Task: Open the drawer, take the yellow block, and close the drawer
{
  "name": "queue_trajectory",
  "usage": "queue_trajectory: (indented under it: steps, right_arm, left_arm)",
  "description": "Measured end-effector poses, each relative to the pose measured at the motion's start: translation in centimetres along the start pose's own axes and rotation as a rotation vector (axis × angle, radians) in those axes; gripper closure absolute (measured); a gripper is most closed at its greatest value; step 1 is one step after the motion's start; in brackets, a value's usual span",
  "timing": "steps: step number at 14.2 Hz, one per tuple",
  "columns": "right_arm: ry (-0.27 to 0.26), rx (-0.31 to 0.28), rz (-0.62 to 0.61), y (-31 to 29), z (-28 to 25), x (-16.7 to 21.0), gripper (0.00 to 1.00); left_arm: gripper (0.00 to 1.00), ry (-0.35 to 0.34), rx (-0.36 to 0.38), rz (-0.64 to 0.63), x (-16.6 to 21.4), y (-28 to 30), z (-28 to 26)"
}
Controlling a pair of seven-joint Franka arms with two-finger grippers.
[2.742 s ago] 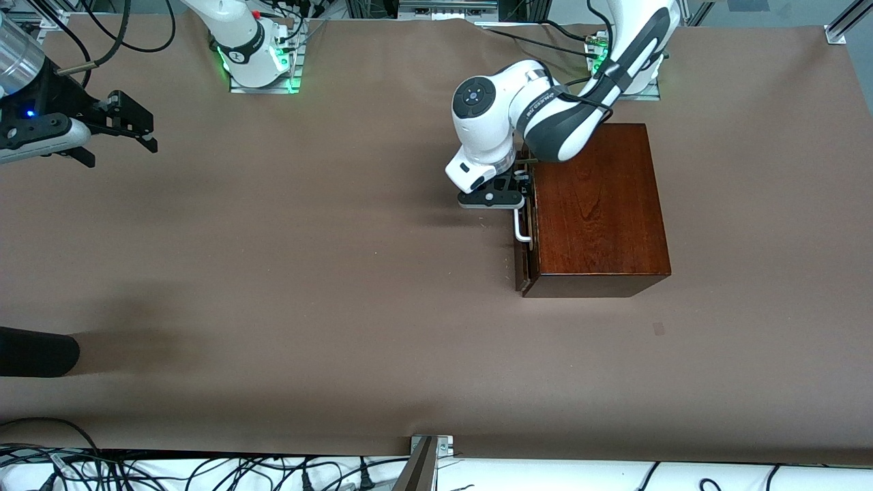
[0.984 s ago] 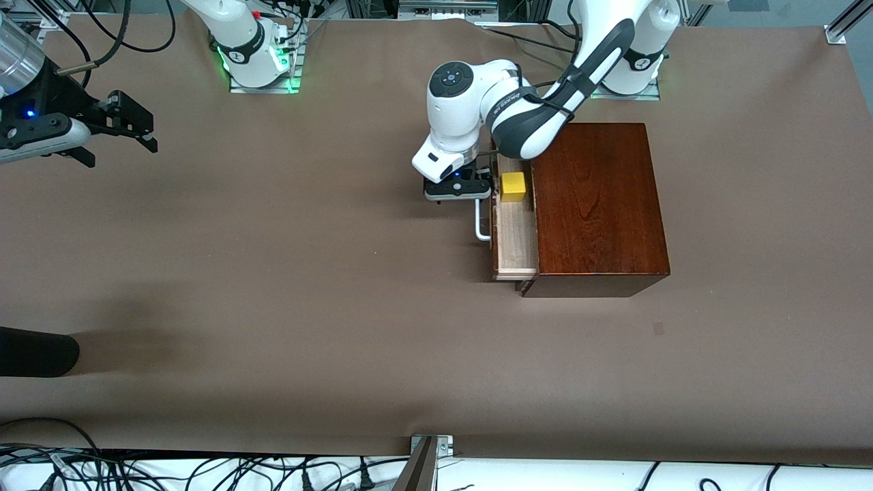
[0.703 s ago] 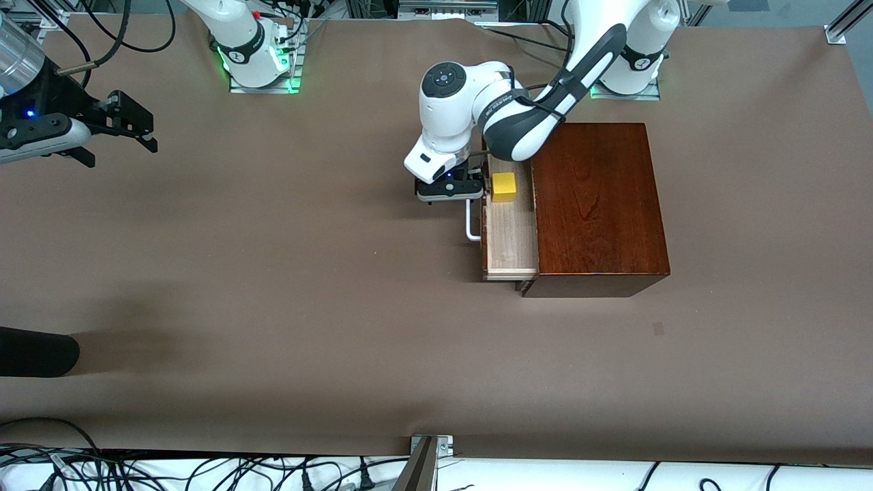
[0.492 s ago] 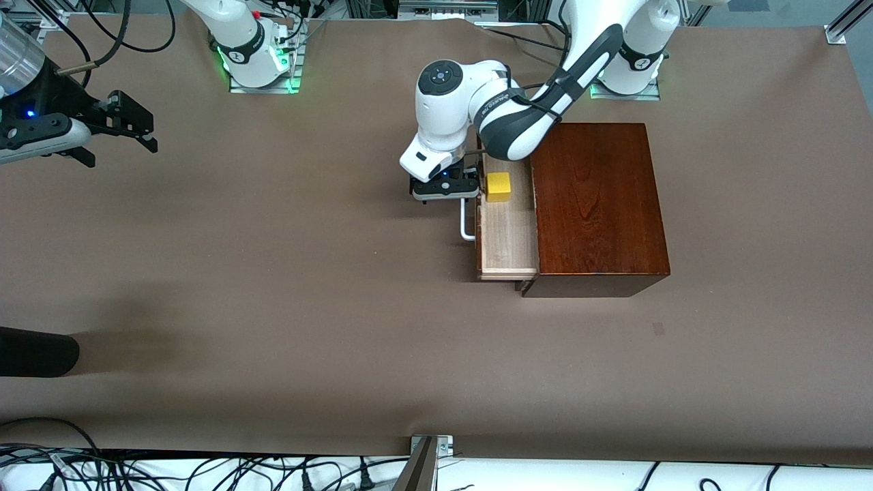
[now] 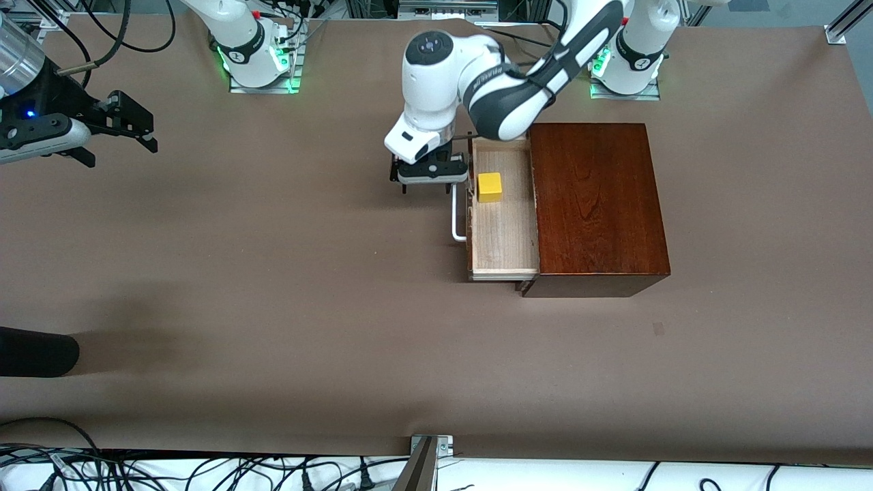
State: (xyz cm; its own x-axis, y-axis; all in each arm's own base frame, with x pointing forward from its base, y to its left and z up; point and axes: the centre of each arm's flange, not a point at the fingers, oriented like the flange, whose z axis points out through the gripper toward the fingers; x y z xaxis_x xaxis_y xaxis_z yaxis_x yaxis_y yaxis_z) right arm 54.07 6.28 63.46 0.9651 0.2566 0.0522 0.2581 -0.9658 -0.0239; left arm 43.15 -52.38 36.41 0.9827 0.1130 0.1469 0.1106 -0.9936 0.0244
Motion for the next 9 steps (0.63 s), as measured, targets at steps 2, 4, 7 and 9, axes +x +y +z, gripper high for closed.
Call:
queue_trajectory:
  steps: [2,4,7,9]
  right_arm:
    - [0.000,0.000,0.000,0.0,0.0,0.0,0.00]
    - [0.000,0.000,0.000,0.0,0.0,0.0,0.00]
    - [0.001,0.000,-0.001,0.0,0.0,0.0,0.00]
    - [0.006,-0.001,-0.006,-0.3,0.0,0.1,0.00]
  left_arm:
    - [0.00,0.024,0.029,-0.027,1.5,-1.5,-3.4]
    - [0.00,-0.001,0.028,-0.037,3.9,-4.3,-7.2]
    - [0.00,-0.041,0.054,0.010,8.3,-10.6,-12.0]
    - [0.00,-0.072,0.102,0.049,9.9,-14.2,-14.0]
